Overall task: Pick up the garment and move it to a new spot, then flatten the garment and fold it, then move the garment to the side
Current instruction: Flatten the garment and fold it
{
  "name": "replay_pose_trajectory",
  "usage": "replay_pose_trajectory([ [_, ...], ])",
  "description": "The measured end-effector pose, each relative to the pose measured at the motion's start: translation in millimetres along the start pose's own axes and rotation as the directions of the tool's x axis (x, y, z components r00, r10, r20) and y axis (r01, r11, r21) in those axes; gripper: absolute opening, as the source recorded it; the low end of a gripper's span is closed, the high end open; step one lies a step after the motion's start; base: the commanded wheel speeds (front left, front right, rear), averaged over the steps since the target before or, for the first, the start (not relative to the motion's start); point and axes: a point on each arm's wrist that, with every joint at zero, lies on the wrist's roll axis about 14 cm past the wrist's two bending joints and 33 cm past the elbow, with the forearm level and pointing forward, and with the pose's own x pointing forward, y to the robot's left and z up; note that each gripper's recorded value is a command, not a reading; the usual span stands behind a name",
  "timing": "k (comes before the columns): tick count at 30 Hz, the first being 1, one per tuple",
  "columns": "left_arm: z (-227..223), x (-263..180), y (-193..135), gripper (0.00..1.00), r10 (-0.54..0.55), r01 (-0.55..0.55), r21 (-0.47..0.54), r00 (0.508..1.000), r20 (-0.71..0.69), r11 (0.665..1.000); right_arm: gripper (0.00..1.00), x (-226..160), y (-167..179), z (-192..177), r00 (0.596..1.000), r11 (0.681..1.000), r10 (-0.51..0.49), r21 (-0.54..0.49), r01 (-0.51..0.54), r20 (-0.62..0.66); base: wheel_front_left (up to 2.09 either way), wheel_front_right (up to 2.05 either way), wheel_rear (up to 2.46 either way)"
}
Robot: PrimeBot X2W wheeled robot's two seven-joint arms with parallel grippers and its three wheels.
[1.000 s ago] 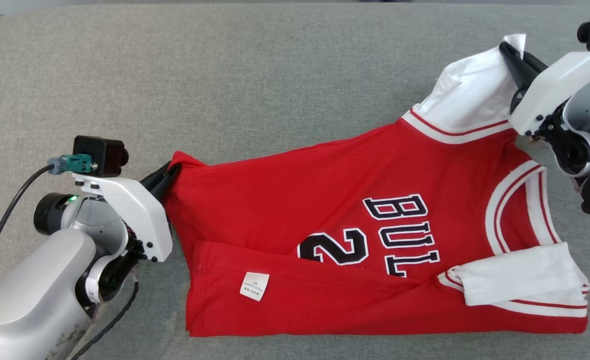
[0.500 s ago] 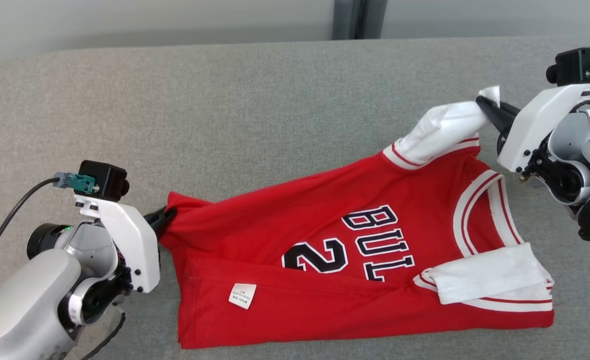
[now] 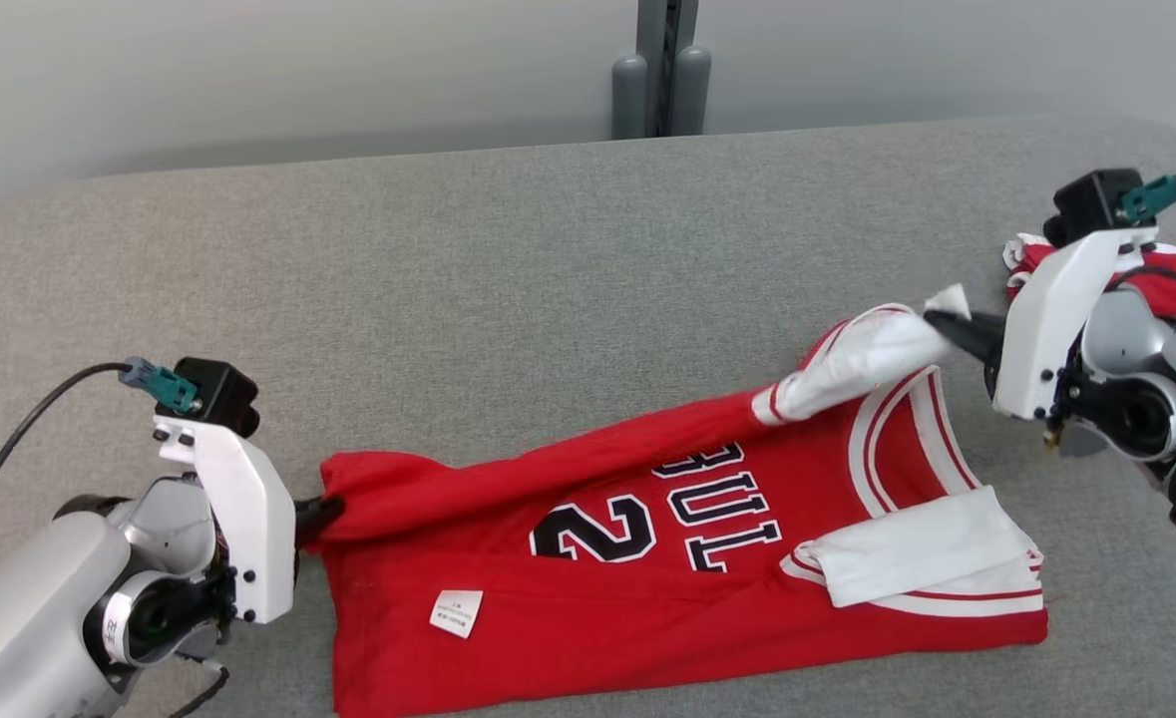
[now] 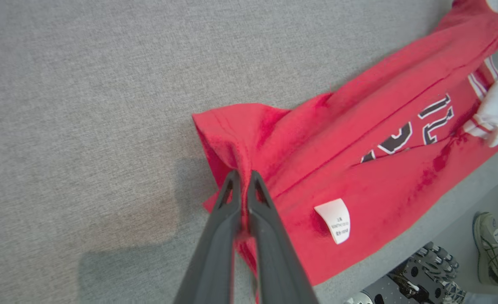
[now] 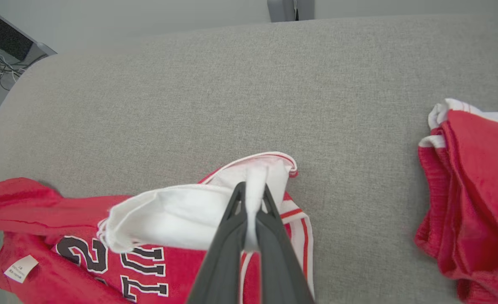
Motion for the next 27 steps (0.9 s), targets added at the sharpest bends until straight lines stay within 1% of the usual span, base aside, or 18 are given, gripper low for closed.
replay_pose_trajectory([
  [4,-13.6,2.3,-5.3,0.00,-0.022,0.022,0.001,0.998,-0.059,1.000,0.00,-5.1,-0.6,-24.7,0.997,1.000,0.007,0.017,-0.006,-0.083,0.00,0.00,0.00],
  [12,-25.8,3.9,-9.4,0.00,-0.037,0.038,0.001,0.994,-0.102,0.999,0.00,-6.9,0.0,-62.0,0.978,0.998,0.028,0.065,-0.015,-0.208,0.00,0.00,0.00],
  [20,-34.2,2.0,-9.1,0.00,-0.038,0.037,-0.009,0.992,-0.120,0.999,0.00,-7.6,10.7,-82.4,0.956,0.994,0.074,0.100,-0.047,-0.283,0.00,0.00,0.00],
  [25,-39.1,0.9,-9.7,0.00,-0.039,0.038,-0.016,0.991,-0.126,0.999,0.00,-10.5,10.0,-87.6,0.950,0.993,0.078,0.112,-0.045,-0.303,0.00,0.00,0.00],
  [26,-38.9,0.7,-10.2,0.00,-0.040,0.038,-0.016,0.991,-0.124,0.999,0.02,-11.0,10.1,-90.4,0.948,0.992,0.078,0.115,-0.045,-0.310,0.00,0.00,0.00],
  [27,-38.5,0.5,-10.4,0.34,-0.040,0.039,-0.016,0.992,-0.121,0.999,0.37,-11.3,10.2,-92.2,0.946,0.992,0.079,0.117,-0.044,-0.314,0.00,0.00,0.00],
])
